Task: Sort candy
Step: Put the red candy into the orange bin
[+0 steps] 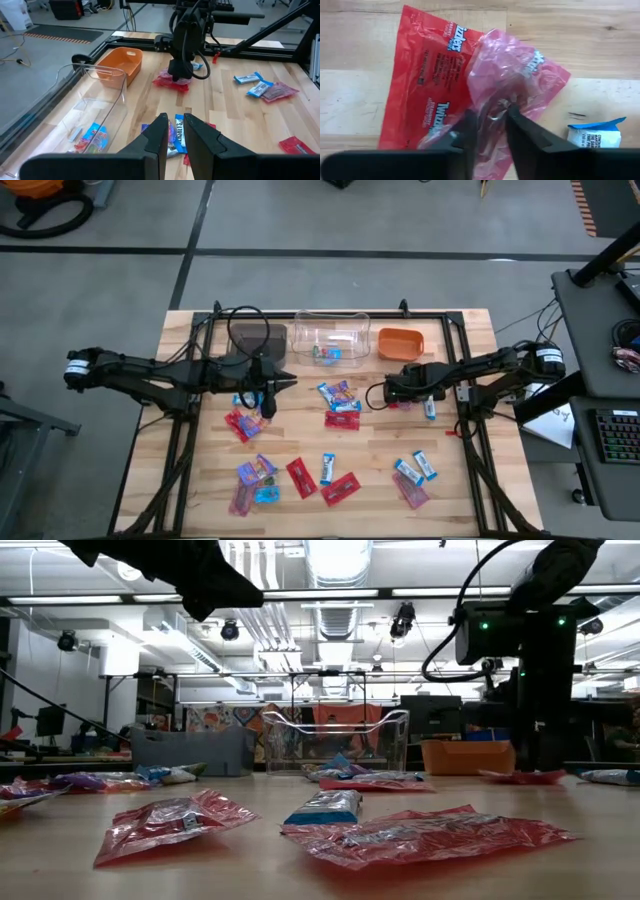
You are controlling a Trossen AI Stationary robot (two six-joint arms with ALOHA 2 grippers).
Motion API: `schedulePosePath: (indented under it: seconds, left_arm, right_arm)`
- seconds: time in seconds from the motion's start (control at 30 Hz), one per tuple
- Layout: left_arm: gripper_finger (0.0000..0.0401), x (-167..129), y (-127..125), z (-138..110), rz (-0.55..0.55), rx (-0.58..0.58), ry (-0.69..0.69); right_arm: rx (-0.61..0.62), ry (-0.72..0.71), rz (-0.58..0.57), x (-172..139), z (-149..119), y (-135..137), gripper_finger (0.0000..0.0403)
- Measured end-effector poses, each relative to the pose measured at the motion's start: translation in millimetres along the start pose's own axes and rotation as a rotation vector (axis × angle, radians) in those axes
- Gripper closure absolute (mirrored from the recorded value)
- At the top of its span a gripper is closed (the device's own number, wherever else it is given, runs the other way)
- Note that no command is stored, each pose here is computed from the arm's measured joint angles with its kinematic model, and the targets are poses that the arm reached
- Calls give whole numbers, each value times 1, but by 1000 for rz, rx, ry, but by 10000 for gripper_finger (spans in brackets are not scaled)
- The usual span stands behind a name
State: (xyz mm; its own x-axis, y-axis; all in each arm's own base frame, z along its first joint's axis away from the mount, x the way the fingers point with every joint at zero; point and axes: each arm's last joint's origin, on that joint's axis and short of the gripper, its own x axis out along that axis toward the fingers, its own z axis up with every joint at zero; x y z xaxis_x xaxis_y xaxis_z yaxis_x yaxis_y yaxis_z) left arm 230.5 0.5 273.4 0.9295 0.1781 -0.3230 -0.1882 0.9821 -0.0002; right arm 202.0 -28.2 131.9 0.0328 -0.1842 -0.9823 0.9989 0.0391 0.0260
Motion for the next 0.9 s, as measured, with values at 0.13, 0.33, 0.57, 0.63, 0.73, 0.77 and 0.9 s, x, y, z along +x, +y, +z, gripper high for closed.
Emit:
schedulePosePath:
  seconds: [0.13,0.33,0.57,0.63,0.73,0.77,0.9]
  left_arm:
    - [356,0,0,0,1,-1,0]
    - [356,0,0,0,2,-1,0]
    - [356,0,0,0,3,-3,2]
    - [356,0,0,0,3,-8,3]
    - [356,0,0,-1,3,-9,4]
    - [356,0,0,-1,3,-9,4]
    - [356,0,0,-1,3,-9,3]
  right_arm:
    - [-31,-3,1,0,0,0,383]
    - [-53,2,58,-9,-1,-1,393]
    - [-72,-46,181,-33,-3,-6,395]
    - [-73,-63,213,-40,-3,-8,395]
    - [-92,-77,246,-46,-3,-10,395]
    - [-102,-79,250,-47,-3,-11,395]
    - [-49,-76,245,-45,-2,-10,394]
